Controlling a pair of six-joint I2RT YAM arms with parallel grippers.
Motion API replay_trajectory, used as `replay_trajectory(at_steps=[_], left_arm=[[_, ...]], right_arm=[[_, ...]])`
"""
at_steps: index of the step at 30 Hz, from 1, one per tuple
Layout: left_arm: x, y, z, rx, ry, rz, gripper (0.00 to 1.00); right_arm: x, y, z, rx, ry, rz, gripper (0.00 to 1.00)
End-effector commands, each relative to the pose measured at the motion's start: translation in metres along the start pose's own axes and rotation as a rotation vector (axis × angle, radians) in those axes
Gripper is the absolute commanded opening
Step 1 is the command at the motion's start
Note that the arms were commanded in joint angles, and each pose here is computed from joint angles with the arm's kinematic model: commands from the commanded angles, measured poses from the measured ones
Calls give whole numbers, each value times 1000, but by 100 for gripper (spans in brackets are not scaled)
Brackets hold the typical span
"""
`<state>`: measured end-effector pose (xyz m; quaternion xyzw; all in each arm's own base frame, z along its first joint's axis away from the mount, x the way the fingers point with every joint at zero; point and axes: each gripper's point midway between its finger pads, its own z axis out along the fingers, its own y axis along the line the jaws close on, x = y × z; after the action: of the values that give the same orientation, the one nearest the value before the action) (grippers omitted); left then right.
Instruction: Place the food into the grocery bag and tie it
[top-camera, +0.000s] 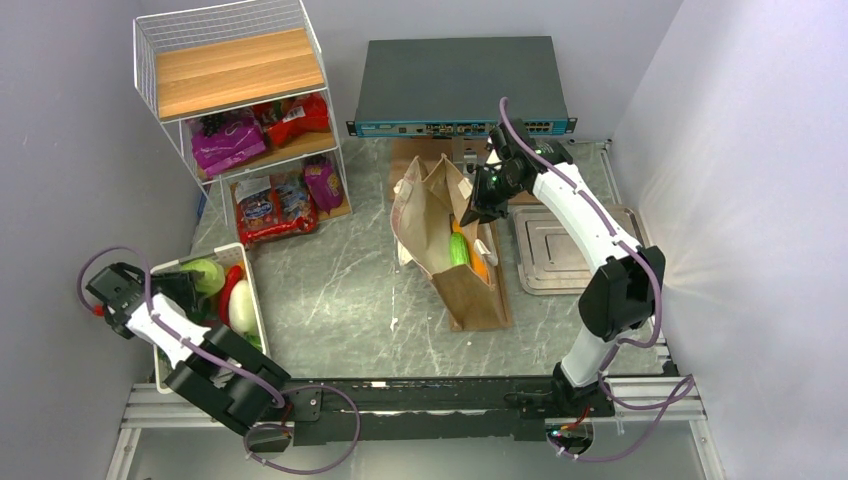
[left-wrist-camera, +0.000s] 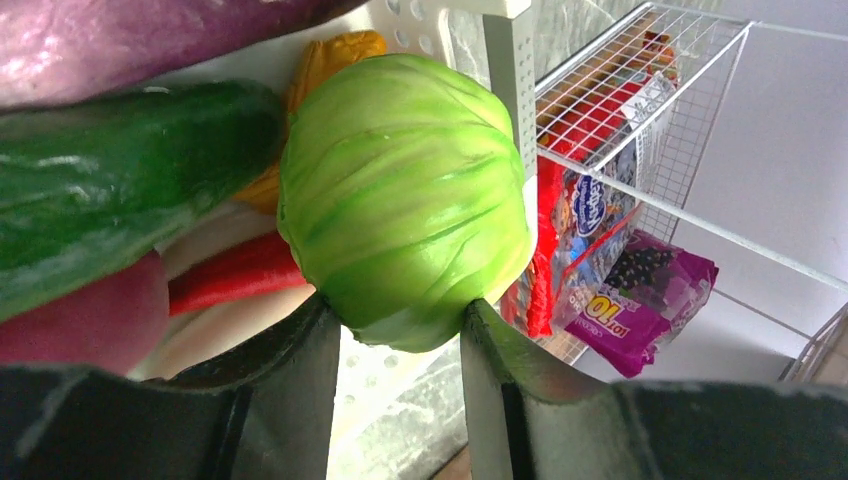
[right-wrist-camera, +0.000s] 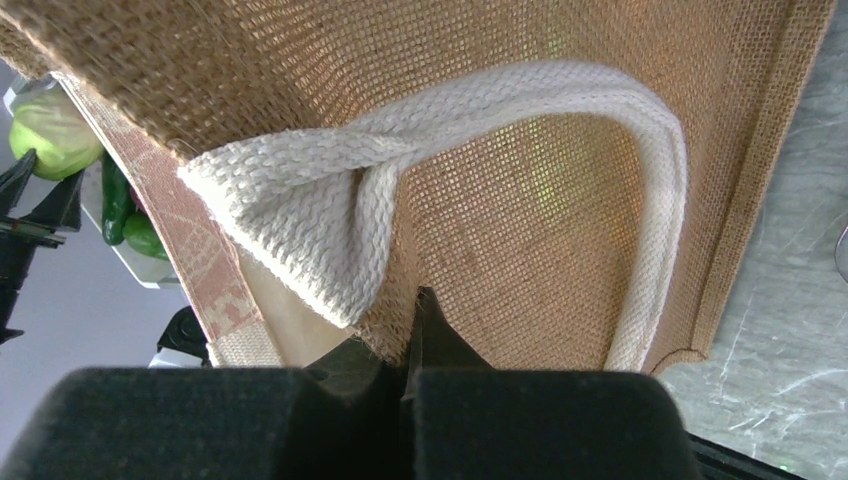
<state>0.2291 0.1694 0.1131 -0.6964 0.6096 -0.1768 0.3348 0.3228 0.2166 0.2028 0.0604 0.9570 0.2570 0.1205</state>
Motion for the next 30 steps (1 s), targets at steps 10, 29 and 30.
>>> replay_trajectory(at_steps=[10, 29, 30], left_arm=[[-15, -24, -46, -204, 9, 9, 0], [30, -83, -80, -252, 130, 340, 0], [35, -84, -81, -249, 138, 364, 0]], right_arm=[[5, 11, -12, -56, -16, -26, 0], [-2, 2, -19, -54, -87, -12, 0], [-2, 0, -20, -53, -93, -6, 0]])
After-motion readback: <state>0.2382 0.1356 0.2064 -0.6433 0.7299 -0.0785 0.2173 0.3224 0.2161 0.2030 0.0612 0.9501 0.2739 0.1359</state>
